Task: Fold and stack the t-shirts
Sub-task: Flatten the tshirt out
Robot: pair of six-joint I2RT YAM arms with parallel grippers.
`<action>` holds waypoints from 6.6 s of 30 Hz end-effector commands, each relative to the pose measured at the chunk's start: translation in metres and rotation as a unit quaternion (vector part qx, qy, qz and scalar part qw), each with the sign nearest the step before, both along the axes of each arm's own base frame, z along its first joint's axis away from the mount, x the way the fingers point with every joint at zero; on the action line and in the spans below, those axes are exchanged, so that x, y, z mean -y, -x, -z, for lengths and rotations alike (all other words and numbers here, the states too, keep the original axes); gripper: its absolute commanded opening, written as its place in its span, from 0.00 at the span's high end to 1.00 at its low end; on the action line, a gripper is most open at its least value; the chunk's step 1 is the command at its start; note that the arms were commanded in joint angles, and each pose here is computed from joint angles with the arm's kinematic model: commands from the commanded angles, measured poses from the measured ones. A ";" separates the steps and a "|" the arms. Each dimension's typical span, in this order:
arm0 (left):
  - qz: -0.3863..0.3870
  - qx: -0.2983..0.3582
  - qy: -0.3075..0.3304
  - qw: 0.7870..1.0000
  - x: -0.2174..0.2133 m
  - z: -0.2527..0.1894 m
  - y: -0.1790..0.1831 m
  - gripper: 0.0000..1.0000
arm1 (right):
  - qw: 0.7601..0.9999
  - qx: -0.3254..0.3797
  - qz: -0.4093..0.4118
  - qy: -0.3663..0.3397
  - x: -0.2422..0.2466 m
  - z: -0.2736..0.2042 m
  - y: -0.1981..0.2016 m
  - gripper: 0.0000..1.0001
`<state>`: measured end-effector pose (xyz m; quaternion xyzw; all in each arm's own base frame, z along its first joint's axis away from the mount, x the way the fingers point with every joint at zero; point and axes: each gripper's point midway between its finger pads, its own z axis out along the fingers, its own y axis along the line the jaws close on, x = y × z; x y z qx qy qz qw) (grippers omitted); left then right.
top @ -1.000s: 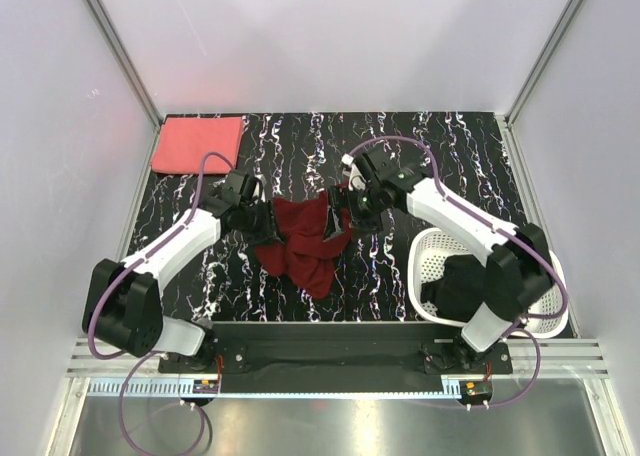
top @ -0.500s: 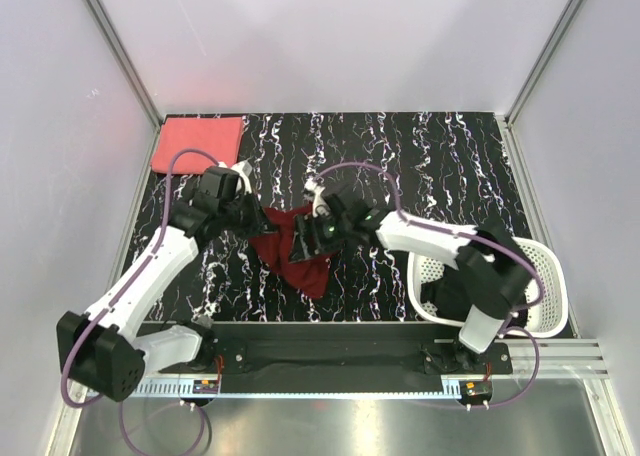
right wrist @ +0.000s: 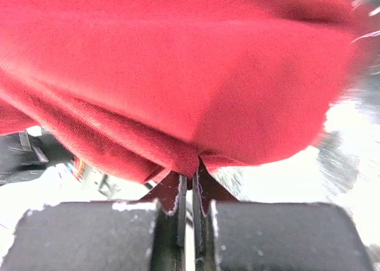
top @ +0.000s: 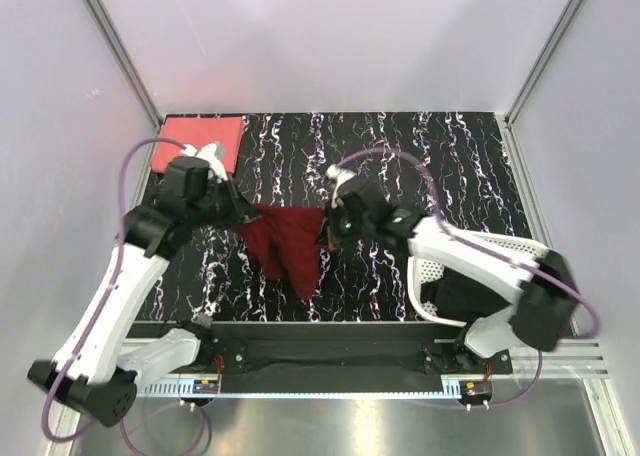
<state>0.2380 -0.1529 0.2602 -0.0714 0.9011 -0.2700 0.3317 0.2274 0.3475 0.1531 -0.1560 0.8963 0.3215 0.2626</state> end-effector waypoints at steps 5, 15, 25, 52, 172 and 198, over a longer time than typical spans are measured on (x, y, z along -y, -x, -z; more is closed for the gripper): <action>-0.047 0.138 -0.006 0.989 -0.045 -0.087 0.044 1.00 | 0.983 0.114 0.122 0.074 0.116 -0.145 0.005 1.00; -0.022 0.084 -0.019 0.996 0.004 -0.082 -0.059 0.39 | 0.962 0.006 0.261 0.076 0.195 -0.096 -0.148 0.34; 0.062 0.035 -0.051 0.996 0.041 -0.034 -0.063 0.31 | 0.958 -0.074 0.231 0.153 0.200 -0.046 -0.135 0.13; 0.136 0.029 0.001 0.990 0.087 0.023 0.017 0.32 | 0.863 -0.171 0.449 0.157 0.257 0.016 -0.102 0.26; -0.013 -0.078 -0.046 0.996 -0.016 0.102 0.088 0.23 | 0.966 -0.050 0.186 0.173 0.137 0.009 -0.157 0.28; 0.106 -0.122 -0.112 0.981 0.023 0.181 -0.056 0.41 | 0.974 -0.089 0.156 0.142 0.131 0.021 -0.091 0.35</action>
